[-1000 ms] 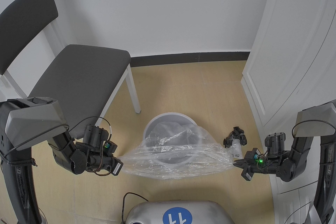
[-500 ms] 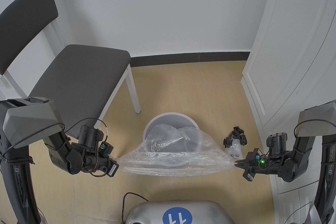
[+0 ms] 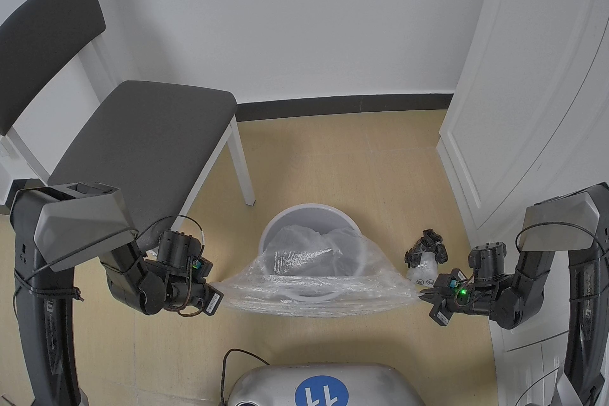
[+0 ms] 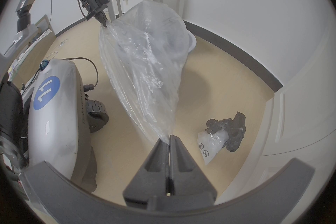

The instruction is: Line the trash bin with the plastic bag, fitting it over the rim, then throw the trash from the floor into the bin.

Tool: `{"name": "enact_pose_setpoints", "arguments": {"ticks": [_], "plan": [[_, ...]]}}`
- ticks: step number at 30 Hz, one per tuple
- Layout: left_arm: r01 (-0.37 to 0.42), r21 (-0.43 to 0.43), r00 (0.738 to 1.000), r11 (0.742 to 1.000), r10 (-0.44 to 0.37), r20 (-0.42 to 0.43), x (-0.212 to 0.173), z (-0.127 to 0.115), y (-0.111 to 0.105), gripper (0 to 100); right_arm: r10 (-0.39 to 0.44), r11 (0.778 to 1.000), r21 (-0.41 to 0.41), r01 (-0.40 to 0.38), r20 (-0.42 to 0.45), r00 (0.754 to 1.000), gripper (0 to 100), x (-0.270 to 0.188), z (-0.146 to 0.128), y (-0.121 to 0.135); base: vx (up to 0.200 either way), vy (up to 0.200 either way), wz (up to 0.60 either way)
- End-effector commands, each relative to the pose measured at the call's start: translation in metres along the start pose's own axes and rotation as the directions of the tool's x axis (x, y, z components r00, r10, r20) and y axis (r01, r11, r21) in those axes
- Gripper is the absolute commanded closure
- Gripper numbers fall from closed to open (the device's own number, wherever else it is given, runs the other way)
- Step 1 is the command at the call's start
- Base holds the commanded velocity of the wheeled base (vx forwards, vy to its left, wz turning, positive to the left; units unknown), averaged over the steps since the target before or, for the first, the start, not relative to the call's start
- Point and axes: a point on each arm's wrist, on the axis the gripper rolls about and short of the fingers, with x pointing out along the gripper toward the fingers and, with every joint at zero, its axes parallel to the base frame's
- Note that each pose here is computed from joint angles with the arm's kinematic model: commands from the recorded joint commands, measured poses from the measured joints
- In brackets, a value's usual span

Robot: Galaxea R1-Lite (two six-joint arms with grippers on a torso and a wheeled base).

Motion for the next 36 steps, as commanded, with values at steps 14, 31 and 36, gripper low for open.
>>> {"name": "enact_pose_setpoints", "arguments": {"ticks": [14,31,36], "plan": [[-0.142,-0.043,0.98,0.989,0.146,0.139,0.032,0.01,-0.022,100,-0.106,0.994,-0.027,0.107,0.009,0.994,100,0.023,0.016,-0.011,0.0,0.0,0.0],[-0.176,-0.094,0.968,0.98,0.19,0.166,0.019,0.016,0.005,100,-0.111,0.993,-0.023,0.113,0.074,0.991,100,0.035,0.029,0.012,0.0,0.0,0.0],[-0.162,-0.087,0.971,0.983,0.175,0.162,0.021,0.015,0.002,100,-0.124,0.992,-0.021,0.127,0.099,0.987,100,0.035,0.029,0.016,0.0,0.0,0.0]]}}
